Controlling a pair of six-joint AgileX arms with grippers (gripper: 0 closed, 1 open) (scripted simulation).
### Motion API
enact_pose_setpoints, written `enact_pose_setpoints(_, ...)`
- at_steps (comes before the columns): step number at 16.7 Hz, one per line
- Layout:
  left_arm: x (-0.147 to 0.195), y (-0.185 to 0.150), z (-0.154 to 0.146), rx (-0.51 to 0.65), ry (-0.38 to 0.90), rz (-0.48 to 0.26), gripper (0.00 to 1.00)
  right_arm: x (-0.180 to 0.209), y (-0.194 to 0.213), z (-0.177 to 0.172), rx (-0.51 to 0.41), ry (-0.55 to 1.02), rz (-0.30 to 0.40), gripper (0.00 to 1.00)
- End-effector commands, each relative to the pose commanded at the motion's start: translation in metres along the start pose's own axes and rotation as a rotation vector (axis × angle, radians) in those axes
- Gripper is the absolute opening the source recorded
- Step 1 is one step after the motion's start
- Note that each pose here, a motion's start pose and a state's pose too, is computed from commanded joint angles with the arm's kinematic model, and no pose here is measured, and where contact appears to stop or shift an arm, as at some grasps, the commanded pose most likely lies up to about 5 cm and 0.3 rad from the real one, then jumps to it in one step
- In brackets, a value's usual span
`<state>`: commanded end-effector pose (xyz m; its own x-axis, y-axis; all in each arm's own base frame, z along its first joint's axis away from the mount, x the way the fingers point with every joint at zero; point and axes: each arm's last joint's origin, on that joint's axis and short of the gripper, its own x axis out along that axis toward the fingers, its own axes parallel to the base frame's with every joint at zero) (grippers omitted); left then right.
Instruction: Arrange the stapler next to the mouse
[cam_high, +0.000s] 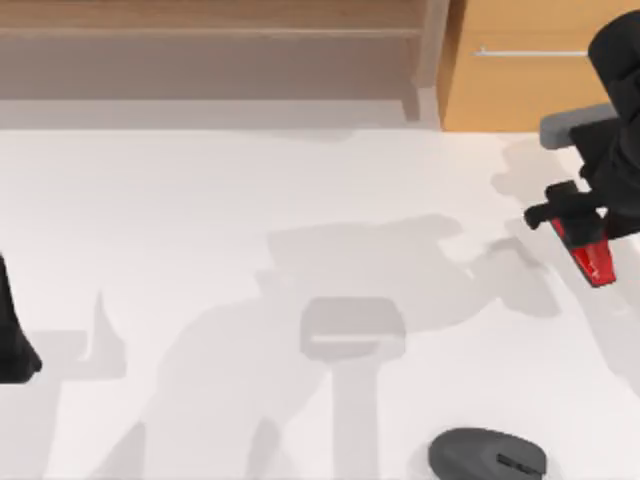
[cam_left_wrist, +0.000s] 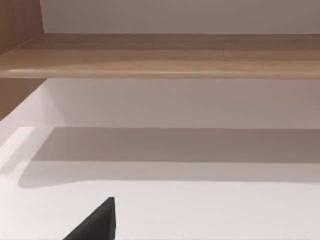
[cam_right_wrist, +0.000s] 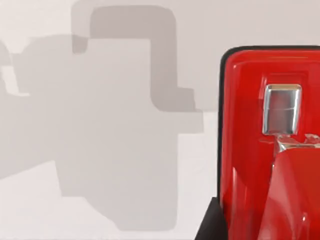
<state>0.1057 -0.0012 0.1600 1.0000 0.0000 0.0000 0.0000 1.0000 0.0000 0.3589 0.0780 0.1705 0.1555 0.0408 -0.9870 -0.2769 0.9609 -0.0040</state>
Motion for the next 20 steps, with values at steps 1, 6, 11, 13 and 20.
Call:
enact_pose_setpoints(1, 0.000, 0.000, 0.000, 0.000, 0.000, 0.000, 1.00, -0.001, 0.016, 0.003, 0.012, -0.016, 0.008, 0.00)
enact_pose_setpoints(6, 0.000, 0.000, 0.000, 0.000, 0.000, 0.000, 1.00, 0.008, 0.087, -0.005, 0.136, 0.022, 0.042, 0.00)
enact_pose_setpoints(11, 0.000, 0.000, 0.000, 0.000, 0.000, 0.000, 1.00, 0.004, 0.112, -0.015, 0.285, 0.054, 0.025, 0.00)
enact_pose_setpoints(13, 0.000, 0.000, 0.000, 0.000, 0.000, 0.000, 1.00, 0.001, 0.114, -0.016, 0.305, 0.048, 0.023, 0.00)
enact_pose_setpoints(20, 0.000, 0.000, 0.000, 0.000, 0.000, 0.000, 1.00, 0.001, 0.113, -0.015, 0.308, 0.046, 0.027, 0.00)
